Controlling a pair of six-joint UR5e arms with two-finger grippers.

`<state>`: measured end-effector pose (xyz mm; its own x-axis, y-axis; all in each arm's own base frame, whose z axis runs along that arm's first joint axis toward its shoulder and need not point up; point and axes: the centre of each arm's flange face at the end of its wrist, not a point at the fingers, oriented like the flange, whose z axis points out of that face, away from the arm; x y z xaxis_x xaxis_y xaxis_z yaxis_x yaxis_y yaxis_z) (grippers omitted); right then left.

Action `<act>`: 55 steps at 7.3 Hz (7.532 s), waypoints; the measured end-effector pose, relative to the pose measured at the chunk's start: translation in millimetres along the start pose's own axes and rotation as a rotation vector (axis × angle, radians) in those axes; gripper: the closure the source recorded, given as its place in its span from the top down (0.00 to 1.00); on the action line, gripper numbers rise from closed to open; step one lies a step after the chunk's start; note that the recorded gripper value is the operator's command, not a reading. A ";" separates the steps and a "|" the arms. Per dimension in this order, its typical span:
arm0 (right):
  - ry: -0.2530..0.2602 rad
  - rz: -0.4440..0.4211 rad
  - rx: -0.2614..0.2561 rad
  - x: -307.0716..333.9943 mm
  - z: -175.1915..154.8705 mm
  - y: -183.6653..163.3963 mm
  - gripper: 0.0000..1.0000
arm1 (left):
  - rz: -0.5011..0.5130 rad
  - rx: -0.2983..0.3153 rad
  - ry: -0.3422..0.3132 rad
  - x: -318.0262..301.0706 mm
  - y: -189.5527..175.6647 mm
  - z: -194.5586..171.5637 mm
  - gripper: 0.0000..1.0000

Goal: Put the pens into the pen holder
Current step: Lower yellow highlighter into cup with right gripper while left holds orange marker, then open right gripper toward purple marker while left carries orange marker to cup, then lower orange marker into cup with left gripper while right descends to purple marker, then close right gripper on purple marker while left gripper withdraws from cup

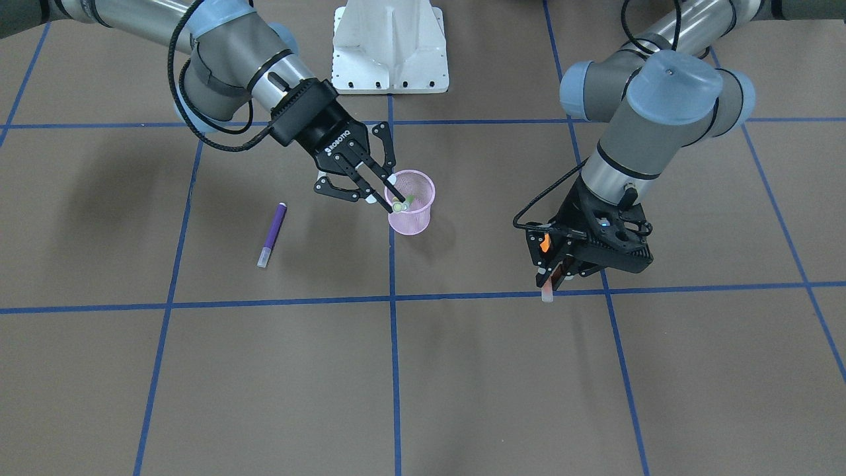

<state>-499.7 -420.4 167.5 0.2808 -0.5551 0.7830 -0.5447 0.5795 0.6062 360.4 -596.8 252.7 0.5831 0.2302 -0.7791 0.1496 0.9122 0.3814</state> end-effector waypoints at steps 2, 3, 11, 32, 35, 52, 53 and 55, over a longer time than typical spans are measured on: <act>-0.005 0.004 -0.001 -6.3 5.3 23.0 0.00 | 0.001 0.002 -0.003 -2.3 -1.7 -0.8 0.00; -0.008 0.000 -0.008 -5.7 8.2 32.1 0.00 | 0.001 0.003 -0.004 -3.4 -2.3 -0.7 0.00; -0.023 -0.066 -0.032 -0.1 19.6 64.0 0.99 | 0.004 0.022 0.011 2.6 -5.4 -7.9 0.00; 0.726 0.662 -0.845 206.8 9.3 0.8 0.99 | -0.076 0.615 0.347 163.9 182.8 1.2 0.00; 0.724 0.653 -0.877 202.1 18.7 25.6 0.99 | -0.057 0.609 0.320 169.1 179.1 19.6 0.00; 0.753 0.630 -0.895 212.6 23.2 52.7 0.92 | 0.026 0.587 0.344 174.3 180.1 14.4 0.99; 0.756 0.629 -0.894 213.4 23.4 53.4 0.84 | 0.032 0.589 0.355 168.2 165.4 4.8 0.99; 0.759 0.628 -0.896 214.5 23.7 54.7 0.63 | 0.056 0.551 0.376 135.7 117.8 -17.9 0.98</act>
<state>-488.0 -522.0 365.3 0.7018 0.2479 0.6679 -0.1208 0.9653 -0.2314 442.9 -452.0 183.1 0.2984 0.4656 -0.8332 0.5714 0.6120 0.5467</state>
